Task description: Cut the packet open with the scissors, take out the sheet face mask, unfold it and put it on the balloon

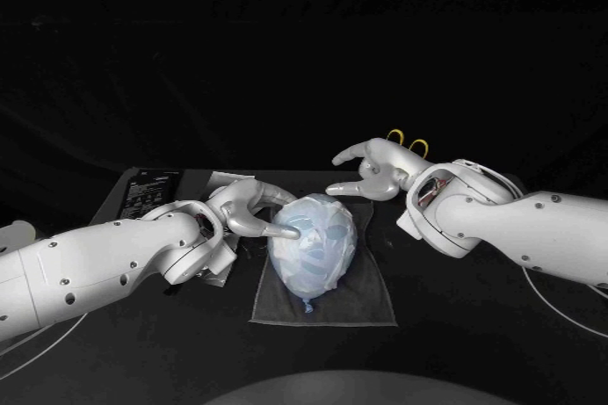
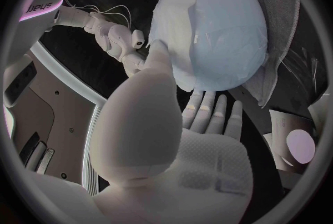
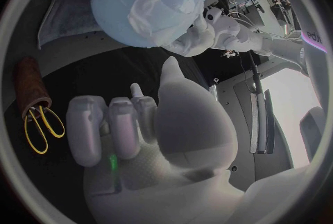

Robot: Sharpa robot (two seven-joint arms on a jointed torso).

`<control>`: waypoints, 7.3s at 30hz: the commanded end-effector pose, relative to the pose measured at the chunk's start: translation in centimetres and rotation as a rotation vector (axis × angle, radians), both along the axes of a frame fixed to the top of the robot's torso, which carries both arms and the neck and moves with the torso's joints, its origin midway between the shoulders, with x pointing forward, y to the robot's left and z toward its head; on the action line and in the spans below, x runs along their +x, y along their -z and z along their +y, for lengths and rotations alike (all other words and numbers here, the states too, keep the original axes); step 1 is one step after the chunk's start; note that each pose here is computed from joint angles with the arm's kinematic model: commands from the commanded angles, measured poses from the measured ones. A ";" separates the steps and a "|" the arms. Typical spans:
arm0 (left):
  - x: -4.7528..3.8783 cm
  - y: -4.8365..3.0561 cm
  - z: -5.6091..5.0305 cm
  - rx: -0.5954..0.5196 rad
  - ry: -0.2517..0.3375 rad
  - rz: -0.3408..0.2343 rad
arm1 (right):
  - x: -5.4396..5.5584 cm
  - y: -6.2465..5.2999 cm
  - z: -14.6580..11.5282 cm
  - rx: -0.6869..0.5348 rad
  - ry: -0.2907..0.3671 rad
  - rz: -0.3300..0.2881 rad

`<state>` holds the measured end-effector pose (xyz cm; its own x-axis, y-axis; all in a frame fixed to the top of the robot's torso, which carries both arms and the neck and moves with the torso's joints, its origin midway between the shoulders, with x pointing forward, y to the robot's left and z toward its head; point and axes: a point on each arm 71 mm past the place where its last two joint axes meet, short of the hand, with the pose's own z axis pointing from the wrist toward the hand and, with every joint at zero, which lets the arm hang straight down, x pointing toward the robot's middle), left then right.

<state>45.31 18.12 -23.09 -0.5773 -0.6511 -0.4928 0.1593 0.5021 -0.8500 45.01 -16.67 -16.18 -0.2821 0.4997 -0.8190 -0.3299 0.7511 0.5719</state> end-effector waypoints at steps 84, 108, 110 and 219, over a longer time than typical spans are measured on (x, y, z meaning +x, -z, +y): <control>-0.38 0.27 -0.1 0.002 0.025 0.027 | -1.6 1.6 1.5 0.055 -0.029 -0.033; -0.40 0.26 -0.3 -0.001 0.028 0.028 | 0.5 4.2 1.7 -0.016 0.028 0.035; -0.40 0.26 -0.3 -0.002 0.028 0.028 | 0.8 4.3 1.6 -0.018 0.041 0.030; -0.40 0.36 0.0 -0.001 0.032 0.038 | -2.6 4.7 0.5 0.147 0.040 0.075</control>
